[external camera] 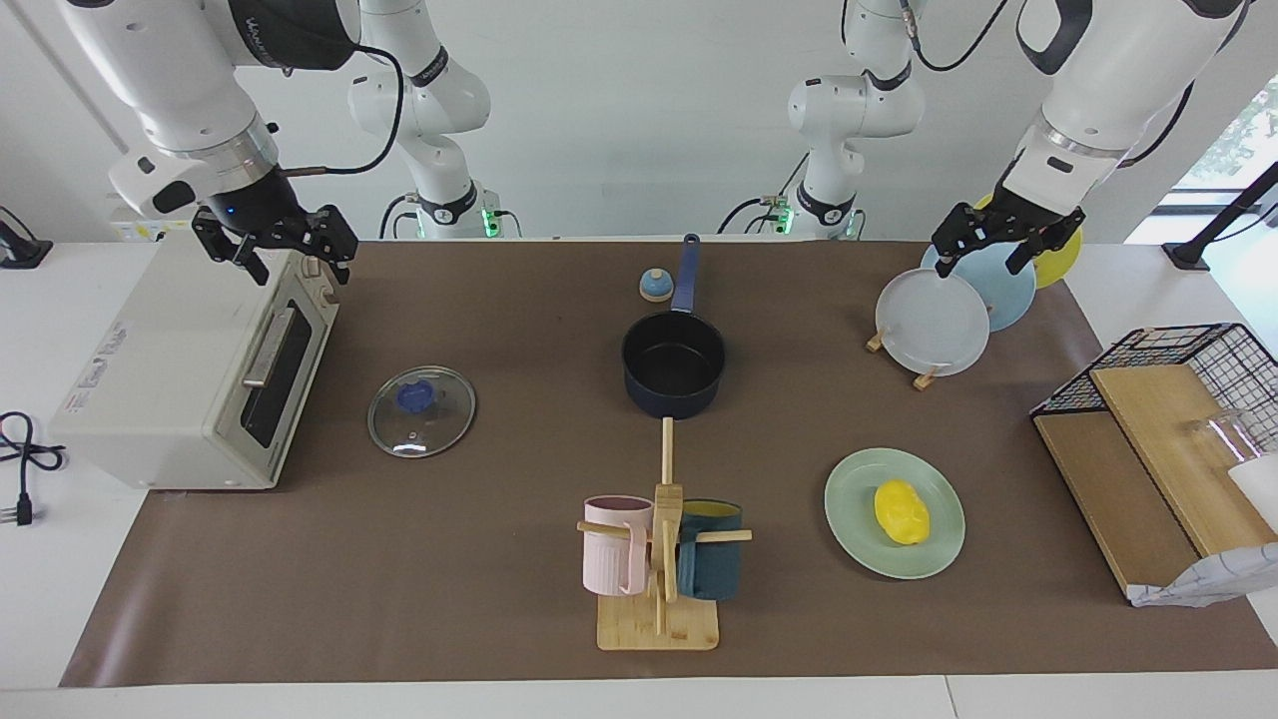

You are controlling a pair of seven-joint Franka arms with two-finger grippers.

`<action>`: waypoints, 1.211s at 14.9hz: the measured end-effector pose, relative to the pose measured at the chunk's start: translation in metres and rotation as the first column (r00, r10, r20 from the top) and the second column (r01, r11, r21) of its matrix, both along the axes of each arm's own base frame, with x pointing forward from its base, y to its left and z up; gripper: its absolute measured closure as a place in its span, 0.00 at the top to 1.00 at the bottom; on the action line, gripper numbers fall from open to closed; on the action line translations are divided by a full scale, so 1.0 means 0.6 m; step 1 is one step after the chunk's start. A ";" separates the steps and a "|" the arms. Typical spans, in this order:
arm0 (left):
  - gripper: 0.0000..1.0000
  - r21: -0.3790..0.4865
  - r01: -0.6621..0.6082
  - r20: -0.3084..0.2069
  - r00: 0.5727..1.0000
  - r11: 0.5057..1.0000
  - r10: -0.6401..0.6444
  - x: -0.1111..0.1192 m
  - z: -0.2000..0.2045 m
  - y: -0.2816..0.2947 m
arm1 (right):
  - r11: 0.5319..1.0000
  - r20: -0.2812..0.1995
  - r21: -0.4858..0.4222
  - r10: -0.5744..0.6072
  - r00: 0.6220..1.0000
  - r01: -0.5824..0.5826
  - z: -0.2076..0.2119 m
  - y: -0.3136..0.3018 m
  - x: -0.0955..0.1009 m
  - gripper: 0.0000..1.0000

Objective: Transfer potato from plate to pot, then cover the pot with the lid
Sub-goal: 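Reach the left gripper to the potato while the right gripper reaches the lid, then grasp the yellow potato with the left gripper while the right gripper grasps the lid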

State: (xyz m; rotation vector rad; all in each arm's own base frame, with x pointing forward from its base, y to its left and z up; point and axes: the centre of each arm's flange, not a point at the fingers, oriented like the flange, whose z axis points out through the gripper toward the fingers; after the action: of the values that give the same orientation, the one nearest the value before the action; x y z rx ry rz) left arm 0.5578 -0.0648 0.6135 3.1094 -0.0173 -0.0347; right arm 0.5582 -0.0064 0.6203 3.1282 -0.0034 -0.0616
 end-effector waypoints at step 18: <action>1.00 0.000 -0.001 0.049 0.999 1.000 0.001 0.265 -0.433 -0.037 | 0.965 0.095 -0.009 0.262 0.960 -0.263 -0.440 0.072 -0.020 1.00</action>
State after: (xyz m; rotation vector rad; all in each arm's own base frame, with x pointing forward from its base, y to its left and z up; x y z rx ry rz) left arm 0.7169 -0.0868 0.3538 3.1094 -0.0175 0.0421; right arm 0.5464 0.0365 0.3562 3.0996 0.4106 0.0902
